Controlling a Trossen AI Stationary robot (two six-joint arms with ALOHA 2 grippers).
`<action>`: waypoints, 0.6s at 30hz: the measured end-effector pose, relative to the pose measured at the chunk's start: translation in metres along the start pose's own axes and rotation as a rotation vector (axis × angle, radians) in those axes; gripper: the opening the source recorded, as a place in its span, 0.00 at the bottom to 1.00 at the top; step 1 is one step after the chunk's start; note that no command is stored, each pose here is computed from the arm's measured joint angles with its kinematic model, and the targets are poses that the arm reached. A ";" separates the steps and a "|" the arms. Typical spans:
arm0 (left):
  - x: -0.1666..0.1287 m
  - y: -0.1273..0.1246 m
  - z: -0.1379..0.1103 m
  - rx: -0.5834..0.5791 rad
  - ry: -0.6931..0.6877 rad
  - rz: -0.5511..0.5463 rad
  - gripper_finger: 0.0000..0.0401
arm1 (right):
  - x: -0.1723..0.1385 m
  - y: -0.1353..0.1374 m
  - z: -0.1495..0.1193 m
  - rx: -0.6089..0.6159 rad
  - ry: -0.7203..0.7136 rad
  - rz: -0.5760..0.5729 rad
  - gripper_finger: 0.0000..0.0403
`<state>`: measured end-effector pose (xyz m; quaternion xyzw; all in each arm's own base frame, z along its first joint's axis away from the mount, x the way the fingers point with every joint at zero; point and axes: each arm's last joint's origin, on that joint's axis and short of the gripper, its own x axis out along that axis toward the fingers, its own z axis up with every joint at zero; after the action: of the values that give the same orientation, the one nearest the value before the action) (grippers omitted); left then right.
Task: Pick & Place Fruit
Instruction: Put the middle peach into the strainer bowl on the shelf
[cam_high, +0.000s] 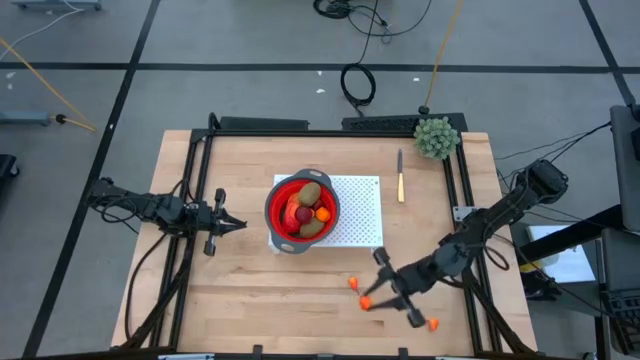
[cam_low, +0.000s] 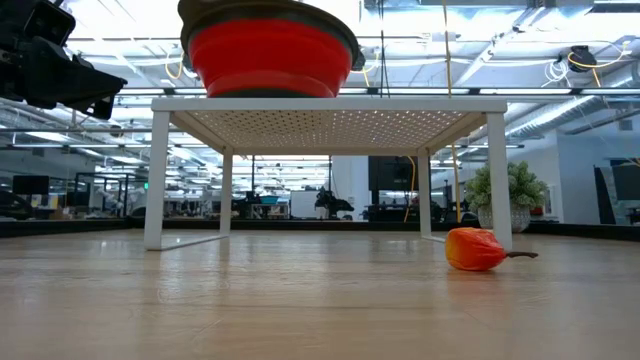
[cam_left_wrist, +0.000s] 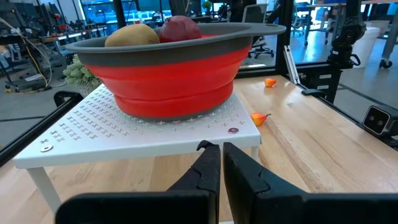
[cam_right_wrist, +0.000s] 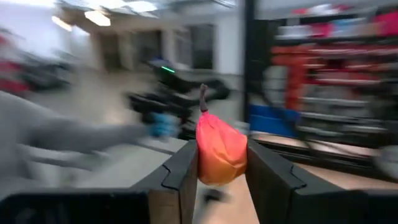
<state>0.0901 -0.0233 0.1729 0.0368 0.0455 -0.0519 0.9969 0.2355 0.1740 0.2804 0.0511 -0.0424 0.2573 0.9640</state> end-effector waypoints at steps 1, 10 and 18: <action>0.000 0.000 0.000 0.000 0.000 0.000 0.05 | 0.000 -0.002 -0.002 -0.041 0.015 -0.056 0.28; 0.000 0.000 0.000 -0.004 0.000 0.000 0.05 | -0.004 -0.014 -0.006 -0.439 0.139 -0.480 0.28; 0.000 0.000 0.000 -0.004 0.000 0.000 0.05 | -0.005 -0.031 -0.002 -0.683 0.270 -0.698 0.28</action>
<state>0.0901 -0.0234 0.1729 0.0349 0.0457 -0.0520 0.9970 0.2467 0.1452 0.2755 -0.2898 0.0205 -0.1047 0.9511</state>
